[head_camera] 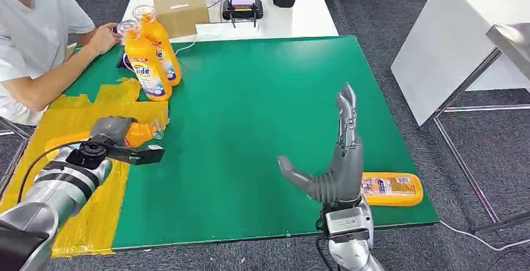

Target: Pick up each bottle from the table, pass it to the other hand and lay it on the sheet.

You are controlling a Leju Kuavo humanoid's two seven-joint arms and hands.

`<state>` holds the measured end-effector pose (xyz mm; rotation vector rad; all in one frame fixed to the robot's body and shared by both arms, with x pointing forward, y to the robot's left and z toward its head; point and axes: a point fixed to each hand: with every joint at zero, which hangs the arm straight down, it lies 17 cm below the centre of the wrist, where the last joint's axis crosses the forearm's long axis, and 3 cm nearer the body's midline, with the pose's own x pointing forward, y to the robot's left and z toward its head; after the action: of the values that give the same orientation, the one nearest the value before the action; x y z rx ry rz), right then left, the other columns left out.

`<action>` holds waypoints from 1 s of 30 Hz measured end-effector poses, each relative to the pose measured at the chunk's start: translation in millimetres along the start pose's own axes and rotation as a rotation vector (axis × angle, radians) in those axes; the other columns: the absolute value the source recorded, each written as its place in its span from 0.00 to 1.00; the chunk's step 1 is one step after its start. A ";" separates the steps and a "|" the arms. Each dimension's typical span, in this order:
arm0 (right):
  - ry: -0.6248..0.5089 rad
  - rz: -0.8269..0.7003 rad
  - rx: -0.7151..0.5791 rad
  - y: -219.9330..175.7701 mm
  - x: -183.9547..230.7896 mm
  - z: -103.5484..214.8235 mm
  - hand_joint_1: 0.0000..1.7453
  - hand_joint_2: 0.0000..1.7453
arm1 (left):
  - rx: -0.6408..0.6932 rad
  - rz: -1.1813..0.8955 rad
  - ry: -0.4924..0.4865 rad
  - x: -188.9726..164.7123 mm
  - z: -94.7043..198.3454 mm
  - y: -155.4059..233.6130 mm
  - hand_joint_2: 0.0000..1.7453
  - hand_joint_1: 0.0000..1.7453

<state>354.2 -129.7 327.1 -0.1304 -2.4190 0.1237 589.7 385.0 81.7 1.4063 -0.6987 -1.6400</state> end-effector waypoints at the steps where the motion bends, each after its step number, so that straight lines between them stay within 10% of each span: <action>1: 0.000 0.000 0.002 0.4 -0.2 -0.4 0.00 1.00 | 0.003 0.012 0.009 -0.5 0.3 -0.8 1.00 0.00; 19: 0.120 0.185 0.156 23.9 -46.3 19.5 0.00 1.00 | 0.351 0.216 0.102 -12.5 16.3 34.5 1.00 0.00; 30: 0.276 0.515 0.469 40.2 -111.0 81.0 0.00 1.00 | 0.641 0.851 -0.030 -3.2 78.2 88.5 1.00 0.00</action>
<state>386.5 -108.4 189.2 -0.5135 -1.9731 0.8392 534.9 336.1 174.3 1.2098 -1.6644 -0.7800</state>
